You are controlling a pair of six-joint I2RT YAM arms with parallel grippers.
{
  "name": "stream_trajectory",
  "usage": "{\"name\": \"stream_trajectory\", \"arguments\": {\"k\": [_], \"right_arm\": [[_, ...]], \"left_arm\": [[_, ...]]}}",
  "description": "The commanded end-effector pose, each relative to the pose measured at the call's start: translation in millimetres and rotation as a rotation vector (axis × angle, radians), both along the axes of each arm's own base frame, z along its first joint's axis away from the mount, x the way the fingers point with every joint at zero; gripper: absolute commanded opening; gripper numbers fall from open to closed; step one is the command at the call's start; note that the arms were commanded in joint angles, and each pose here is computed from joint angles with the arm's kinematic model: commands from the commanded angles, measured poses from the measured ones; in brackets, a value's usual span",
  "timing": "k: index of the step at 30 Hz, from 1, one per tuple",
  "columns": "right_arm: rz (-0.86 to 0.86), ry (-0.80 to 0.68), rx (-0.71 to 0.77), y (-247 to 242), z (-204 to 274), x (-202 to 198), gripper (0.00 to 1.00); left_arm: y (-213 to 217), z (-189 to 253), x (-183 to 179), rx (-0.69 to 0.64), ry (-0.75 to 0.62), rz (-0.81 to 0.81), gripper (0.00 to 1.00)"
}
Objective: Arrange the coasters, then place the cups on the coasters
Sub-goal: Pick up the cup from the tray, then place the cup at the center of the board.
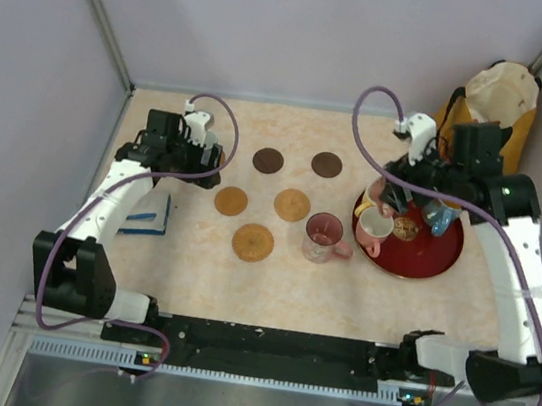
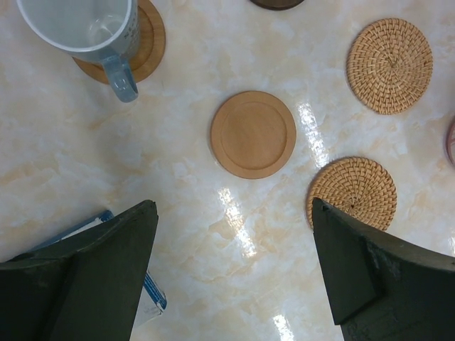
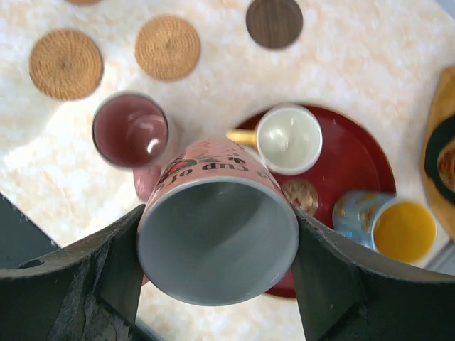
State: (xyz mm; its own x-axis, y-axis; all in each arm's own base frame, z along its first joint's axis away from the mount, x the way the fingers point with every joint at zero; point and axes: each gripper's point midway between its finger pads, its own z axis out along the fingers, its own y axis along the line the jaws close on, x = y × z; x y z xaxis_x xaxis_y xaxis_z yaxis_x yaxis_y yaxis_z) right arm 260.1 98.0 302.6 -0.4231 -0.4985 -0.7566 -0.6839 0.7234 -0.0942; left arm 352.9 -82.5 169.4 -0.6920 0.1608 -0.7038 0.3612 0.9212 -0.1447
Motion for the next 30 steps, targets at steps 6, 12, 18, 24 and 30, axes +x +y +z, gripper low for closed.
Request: {"name": "stream_trajectory", "arguments": {"k": [6,12,18,24,30], "right_arm": [[-0.127,-0.007,0.068,100.0,15.4,146.9,0.05],[-0.147,-0.03,0.067,166.4,-11.3,213.8,0.04],[-0.153,0.026,0.053,212.0,-75.7,238.4,0.06],[-0.165,0.091,0.038,224.3,-121.7,245.4,0.05],[-0.166,0.125,-0.005,224.7,-151.0,245.5,0.06]], "left_arm": [[1.5,25.1,2.7,0.01,-0.138,-0.015,0.94],[6.7,29.8,3.4,0.028,-0.175,-0.005,0.94],[7.3,33.0,3.7,0.026,-0.195,-0.009,0.94],[7.4,31.5,3.1,0.024,-0.194,-0.01,0.94],[4.9,33.3,3.6,0.01,-0.2,-0.019,0.94]]}}
